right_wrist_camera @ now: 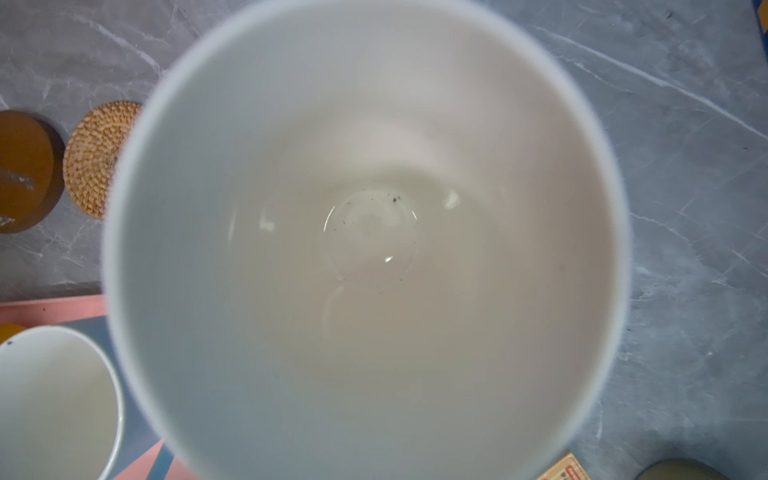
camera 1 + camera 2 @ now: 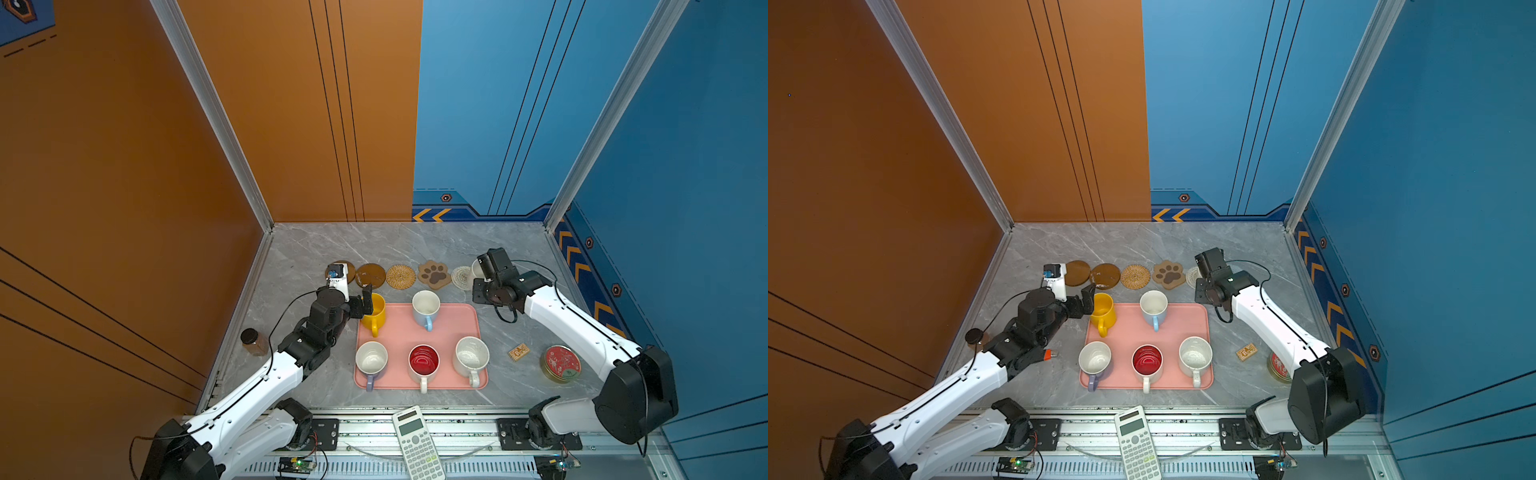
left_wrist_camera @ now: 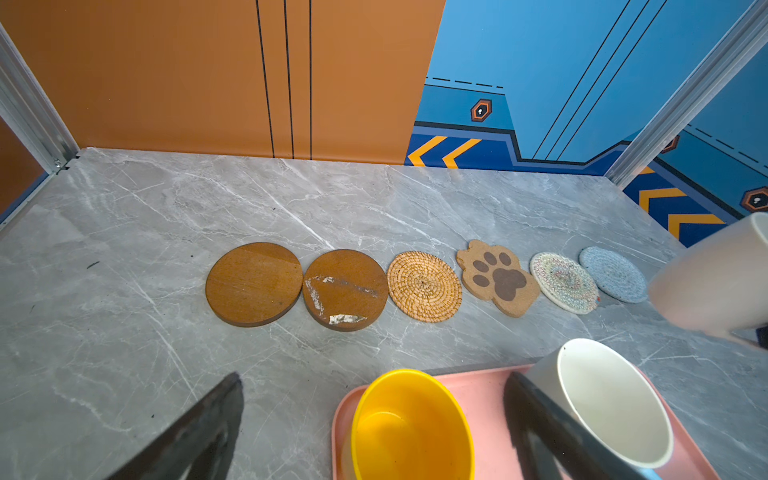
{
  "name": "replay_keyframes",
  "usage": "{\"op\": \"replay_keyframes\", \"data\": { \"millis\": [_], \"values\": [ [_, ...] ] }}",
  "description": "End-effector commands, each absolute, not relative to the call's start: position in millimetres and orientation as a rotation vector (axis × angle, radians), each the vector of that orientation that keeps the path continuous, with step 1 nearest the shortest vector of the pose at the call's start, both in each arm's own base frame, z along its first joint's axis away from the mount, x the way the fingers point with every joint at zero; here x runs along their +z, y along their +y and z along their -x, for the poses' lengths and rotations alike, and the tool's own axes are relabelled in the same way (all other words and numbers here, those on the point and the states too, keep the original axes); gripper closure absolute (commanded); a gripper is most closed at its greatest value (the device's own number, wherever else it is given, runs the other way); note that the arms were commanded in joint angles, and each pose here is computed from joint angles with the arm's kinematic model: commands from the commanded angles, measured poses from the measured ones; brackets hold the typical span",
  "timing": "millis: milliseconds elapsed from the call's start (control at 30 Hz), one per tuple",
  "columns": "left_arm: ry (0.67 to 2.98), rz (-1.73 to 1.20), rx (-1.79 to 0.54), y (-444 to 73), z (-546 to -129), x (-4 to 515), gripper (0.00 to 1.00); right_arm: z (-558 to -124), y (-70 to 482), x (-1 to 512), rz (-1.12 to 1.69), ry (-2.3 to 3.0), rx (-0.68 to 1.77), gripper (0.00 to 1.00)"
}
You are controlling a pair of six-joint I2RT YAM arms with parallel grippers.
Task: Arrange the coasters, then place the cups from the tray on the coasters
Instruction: 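Lift the white mug with the right gripper and carry it toward the pale blue coaster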
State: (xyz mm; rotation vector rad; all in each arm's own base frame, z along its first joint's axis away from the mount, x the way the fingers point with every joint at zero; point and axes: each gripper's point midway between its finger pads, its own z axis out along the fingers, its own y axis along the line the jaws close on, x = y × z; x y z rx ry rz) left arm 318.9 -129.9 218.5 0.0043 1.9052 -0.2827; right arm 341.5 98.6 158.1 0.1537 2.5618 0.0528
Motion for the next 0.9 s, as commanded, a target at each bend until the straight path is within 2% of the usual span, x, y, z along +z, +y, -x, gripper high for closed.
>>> {"op": "replay_keyframes", "data": {
  "millis": [0, 367, 867],
  "values": [
    [1.907, 0.010, -0.294, -126.7, -316.8, 216.0, 0.02, -356.1, 82.5, 177.3, -0.159, 2.535, 0.063, 1.00],
    [1.910, 0.015, -0.292, -127.0, -319.3, 214.5, 0.02, -399.7, 33.9, 161.0, -0.289, 2.589, 0.030, 1.00],
    [1.921, 0.020, -0.284, -125.8, -323.9, 211.1, 0.02, -450.7, 12.2, 126.2, -0.347, 2.656, -0.019, 1.00]
  ]
}}
